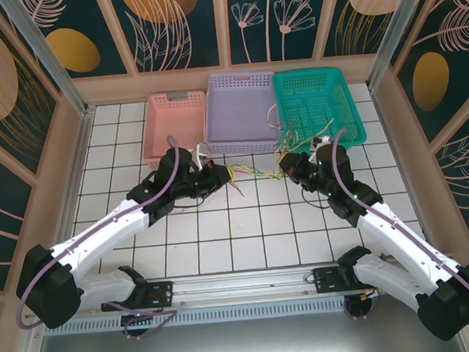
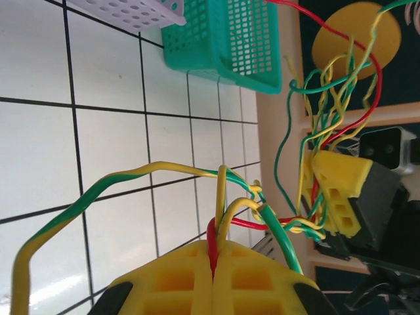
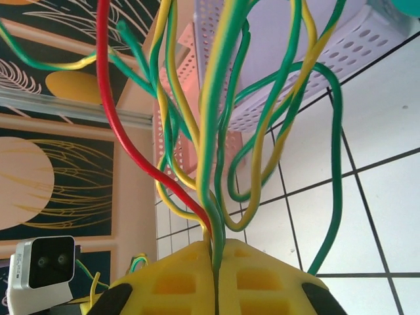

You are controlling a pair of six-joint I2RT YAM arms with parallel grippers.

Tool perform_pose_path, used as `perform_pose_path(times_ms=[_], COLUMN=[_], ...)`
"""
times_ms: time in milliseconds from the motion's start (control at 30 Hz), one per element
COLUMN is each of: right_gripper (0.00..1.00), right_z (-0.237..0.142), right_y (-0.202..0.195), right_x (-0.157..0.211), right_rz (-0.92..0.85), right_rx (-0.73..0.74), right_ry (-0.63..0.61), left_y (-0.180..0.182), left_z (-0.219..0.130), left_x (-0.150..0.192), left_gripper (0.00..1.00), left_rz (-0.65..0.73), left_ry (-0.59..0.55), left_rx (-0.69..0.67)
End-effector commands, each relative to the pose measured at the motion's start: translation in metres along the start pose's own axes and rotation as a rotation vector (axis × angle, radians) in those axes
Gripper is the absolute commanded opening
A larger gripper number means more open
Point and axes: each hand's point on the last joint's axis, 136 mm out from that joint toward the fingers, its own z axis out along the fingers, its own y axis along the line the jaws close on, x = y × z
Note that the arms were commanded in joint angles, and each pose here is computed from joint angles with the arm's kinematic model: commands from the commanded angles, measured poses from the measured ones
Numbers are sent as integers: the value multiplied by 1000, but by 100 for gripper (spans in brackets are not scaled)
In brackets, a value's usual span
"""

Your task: Untangle the cables

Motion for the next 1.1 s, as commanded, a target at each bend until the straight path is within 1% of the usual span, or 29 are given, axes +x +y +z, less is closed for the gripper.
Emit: perform_pose_path(times_ms=[0,67,100,167,200,233,333,500,633,767,867,933,1067], right_gripper=[0,0,0,0,0,0,0,0,0,0,0,0,0], right_z=[-4,0,2,6,7,9,13,14,10,7,6,6,1], right_y=[-23,-27,-30,-39,-44,-50,-63,-90,-99,-107,-108,-107,-84], right_x=[-15,-6,0,10,13,16,31,46,55,51,51,48,30], right_rz=[7,11,15,15,13,17,11,48,68,99,131,182,275], right_rx=[104,101,99,117,121,129,124,141,136,156,159,157,123], right_ry=[-112,-81,-55,-22,-16,-13,8,10,-1,-38,-49,-67,-135], left_y=[45,52,56,63,64,64,65,68,68,66,56,51,40], left_z=[5,10,11,11,11,11,10,4,7,8,10,11,7], left_x=[-6,-2,-1,-1,0,0,-3,-9,-2,5,8,9,6], left_gripper=[0,0,8,35,43,47,54,55,56,57,57,56,56], left_rz=[24,49,63,77,80,80,77,68,38,-9,-35,-53,-30], left_ry=[15,57,72,78,80,78,61,29,63,88,100,110,90], left_rx=[-182,-218,-238,-273,-278,-276,-289,-333,-309,-285,-234,-209,-163])
